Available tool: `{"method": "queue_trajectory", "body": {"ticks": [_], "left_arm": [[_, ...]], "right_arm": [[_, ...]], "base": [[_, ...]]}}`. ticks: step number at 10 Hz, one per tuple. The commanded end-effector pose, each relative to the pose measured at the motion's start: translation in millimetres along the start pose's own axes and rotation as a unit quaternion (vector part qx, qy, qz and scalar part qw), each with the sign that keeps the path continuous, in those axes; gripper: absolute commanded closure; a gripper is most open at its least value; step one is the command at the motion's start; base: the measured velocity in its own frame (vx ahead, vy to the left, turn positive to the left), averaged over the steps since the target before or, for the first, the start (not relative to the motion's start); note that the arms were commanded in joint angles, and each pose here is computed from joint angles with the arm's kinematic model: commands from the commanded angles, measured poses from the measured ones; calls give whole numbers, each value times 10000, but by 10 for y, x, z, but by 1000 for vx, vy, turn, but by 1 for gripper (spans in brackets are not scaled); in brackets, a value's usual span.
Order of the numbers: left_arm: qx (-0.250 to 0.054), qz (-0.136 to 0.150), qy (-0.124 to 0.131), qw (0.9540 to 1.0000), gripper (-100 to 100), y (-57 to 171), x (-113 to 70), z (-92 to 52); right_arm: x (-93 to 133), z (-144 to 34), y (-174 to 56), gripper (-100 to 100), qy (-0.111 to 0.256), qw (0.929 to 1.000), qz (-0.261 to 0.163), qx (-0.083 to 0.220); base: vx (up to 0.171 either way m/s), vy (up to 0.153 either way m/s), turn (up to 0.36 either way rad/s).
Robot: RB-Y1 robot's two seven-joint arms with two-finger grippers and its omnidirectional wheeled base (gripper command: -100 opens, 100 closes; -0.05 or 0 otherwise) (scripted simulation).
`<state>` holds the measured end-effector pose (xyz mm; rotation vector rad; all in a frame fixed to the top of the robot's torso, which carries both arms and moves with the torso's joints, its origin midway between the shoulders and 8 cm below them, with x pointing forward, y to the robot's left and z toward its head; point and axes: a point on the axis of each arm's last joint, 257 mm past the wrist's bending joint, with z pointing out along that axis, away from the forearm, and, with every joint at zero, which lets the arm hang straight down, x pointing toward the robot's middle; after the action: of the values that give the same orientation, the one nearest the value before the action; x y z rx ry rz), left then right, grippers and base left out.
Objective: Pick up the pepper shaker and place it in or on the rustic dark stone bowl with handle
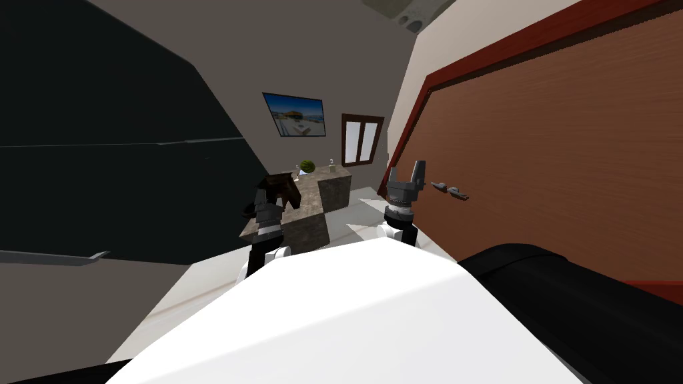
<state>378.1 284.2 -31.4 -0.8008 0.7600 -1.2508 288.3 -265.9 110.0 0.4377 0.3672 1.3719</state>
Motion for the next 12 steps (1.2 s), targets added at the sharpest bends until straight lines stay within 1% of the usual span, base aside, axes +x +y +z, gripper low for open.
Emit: {"method": "queue_trajectory", "body": {"ticks": [1,4,5,7,8,10,11,12], "left_arm": [[-52,123,133,9998,-100,38,29,-5],[-247,467,421,9977,-100,189,91,-30],[-431,742,593,9945,-100,335,125,-61],[-638,1038,743,9898,-100,506,148,-103],[-857,1348,882,9832,-100,689,159,-156],[-1073,1660,1013,9750,-100,874,158,-217],[-1272,1963,1140,9655,-100,1048,147,-281],[-1363,2110,1202,9604,-100,1130,139,-313]], "right_arm": [[0,0,0,0,0,10000,0,0],[0,0,0,0,0,10000,0,0],[0,0,0,0,0,10000,0,0],[0,0,0,0,0,10000,0,0],[0,0,0,0,0,10000,0,0],[0,0,0,0,0,10000,0,0],[0,0,0,0,0,10000,0,0],[0,0,0,0,1,10000,0,0]], "base": [[-15,7,-20],[-47,28,-31],[-106,43,-63],[-102,62,-63],[-132,70,-85],[-115,67,-53],[-129,78,-76],[-110,61,-56]]}}
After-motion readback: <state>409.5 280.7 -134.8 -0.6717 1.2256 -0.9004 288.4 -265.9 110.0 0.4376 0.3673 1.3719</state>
